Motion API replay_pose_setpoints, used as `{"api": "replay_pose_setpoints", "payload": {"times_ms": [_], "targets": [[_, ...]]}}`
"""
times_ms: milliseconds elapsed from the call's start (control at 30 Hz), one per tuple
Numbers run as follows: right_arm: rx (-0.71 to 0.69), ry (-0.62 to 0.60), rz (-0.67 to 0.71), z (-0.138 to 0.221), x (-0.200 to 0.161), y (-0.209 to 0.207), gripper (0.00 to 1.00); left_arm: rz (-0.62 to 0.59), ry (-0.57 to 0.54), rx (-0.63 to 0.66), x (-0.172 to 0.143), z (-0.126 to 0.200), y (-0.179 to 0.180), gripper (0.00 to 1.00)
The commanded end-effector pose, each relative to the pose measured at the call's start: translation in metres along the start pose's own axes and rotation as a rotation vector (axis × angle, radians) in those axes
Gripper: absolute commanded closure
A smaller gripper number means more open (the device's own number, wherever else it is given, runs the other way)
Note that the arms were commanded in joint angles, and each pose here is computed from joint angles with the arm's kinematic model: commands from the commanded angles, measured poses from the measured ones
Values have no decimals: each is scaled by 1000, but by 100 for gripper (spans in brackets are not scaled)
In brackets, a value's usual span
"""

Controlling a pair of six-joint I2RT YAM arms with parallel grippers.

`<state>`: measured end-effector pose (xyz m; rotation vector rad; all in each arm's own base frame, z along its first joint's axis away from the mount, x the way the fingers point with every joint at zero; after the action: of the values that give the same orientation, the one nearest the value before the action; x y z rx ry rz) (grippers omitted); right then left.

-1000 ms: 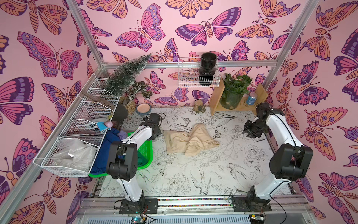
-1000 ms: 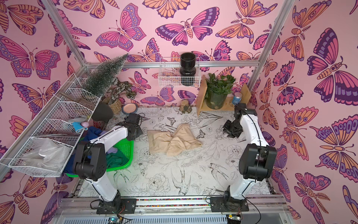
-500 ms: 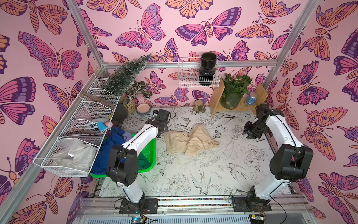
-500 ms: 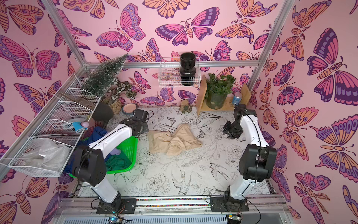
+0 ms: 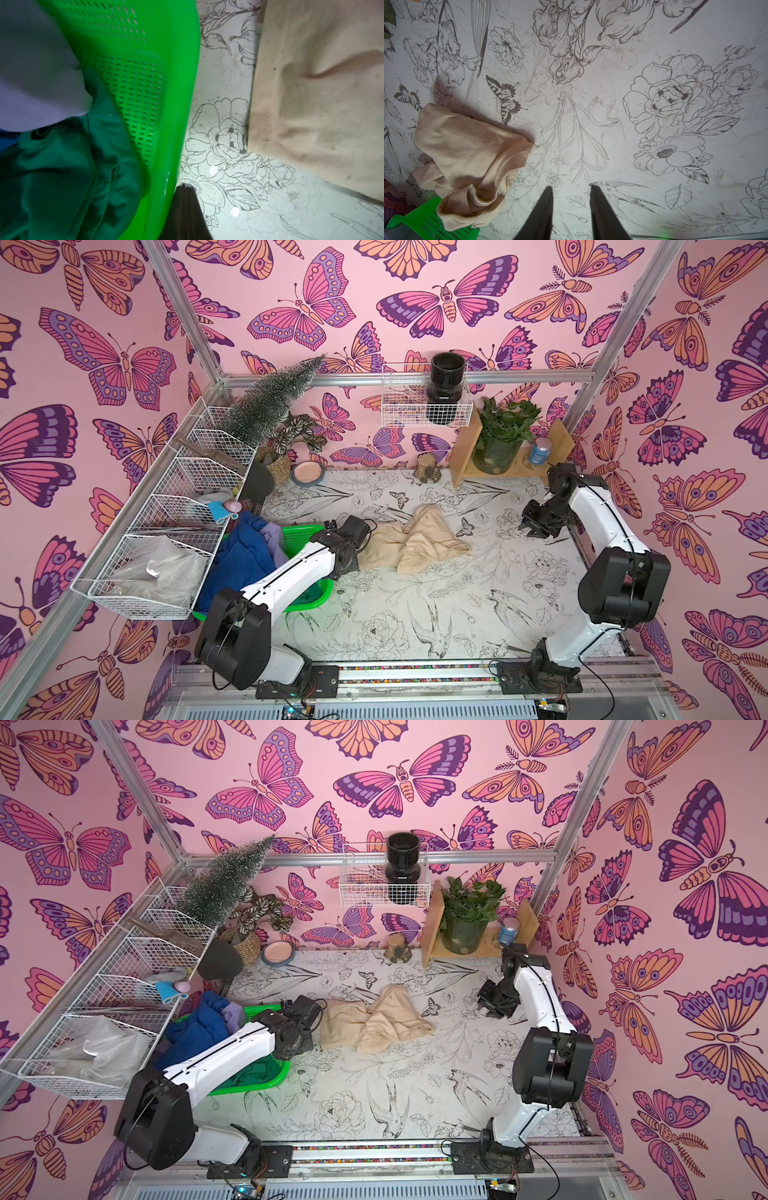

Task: Fold and stack t-shirts
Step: Adjust the bin at the center of the board.

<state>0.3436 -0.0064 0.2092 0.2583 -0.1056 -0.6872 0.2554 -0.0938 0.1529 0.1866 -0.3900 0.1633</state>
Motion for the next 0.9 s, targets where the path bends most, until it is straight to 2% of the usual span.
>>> {"api": "replay_pose_setpoints", "payload": {"times_ms": [0, 167, 367, 567, 700, 867], "targets": [[-15, 29, 10, -3, -4, 0, 66, 35, 47, 68, -17, 0, 14, 100], [-23, 26, 12, -4, -5, -2, 66, 14, 96, 66, -46, 14, 10, 100], [-27, 45, 7, -8, -4, -2, 66, 43, -45, 118, -55, 52, 26, 100], [-23, 61, 6, -11, -4, -1, 66, 76, -28, 143, -70, 54, 37, 100], [-30, 55, 8, -11, -4, -2, 66, 135, 19, 129, -94, 50, 42, 100], [-28, 70, 2, -14, -3, -1, 66, 129, 31, 130, -118, 50, 41, 100]]}}
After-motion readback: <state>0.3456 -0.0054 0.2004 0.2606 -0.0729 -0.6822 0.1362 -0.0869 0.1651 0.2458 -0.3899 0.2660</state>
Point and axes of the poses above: each gripper's point midway between its finger pads, its own z axis back along the fingers, its own y axis along the line the jaws close on, x = y × z, the point moved 6 cm from there along z, back along the fingers, and after that the axes turned 8 degrees about -z, right-handed, at the moved point
